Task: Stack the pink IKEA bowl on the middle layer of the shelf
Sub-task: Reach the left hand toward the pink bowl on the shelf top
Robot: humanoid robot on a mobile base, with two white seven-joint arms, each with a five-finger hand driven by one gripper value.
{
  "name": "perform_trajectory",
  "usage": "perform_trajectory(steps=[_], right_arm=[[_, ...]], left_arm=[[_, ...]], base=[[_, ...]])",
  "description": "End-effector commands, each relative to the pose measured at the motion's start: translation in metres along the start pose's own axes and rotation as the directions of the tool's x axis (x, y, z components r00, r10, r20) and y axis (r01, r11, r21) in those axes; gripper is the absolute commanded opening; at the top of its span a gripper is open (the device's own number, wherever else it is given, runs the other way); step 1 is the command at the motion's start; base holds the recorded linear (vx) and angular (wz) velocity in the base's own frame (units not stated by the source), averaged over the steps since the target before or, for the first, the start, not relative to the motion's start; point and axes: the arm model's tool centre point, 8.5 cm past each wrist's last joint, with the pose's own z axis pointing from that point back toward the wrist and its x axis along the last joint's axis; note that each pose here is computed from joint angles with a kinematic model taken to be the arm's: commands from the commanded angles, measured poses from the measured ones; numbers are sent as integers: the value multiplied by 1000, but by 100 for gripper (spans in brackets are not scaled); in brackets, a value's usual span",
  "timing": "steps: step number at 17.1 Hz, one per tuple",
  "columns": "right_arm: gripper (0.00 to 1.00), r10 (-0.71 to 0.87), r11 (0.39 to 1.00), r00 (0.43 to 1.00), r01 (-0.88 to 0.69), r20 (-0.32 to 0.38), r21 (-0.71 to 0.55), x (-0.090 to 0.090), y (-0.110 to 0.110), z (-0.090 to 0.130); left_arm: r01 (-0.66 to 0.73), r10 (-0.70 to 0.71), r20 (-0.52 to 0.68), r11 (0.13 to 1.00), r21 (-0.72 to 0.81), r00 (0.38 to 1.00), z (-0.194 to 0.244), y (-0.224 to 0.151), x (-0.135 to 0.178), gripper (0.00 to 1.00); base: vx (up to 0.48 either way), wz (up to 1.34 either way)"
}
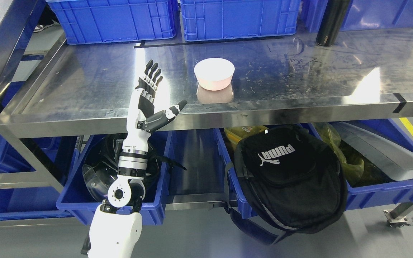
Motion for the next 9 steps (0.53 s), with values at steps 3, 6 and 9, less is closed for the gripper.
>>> perform_trajectory(steps=[3, 6, 9], right_arm=[[100, 2, 1000, 1000, -2, -8, -15, -10, -10, 0], [100, 2, 1000, 1000, -2, -8, -15, -10, -10, 0], [100, 2, 1000, 1000, -2, -8, -15, -10, -10, 0]], left_arm=[[36, -36, 7, 999, 29, 999, -6, 22, 7, 100], [95, -95, 63, 995, -7, 994, -39, 21, 27, 100], [397, -400, -2, 911, -114, 916, -89, 30, 50, 100]], base=[[0, 0], [0, 0], [0, 0]])
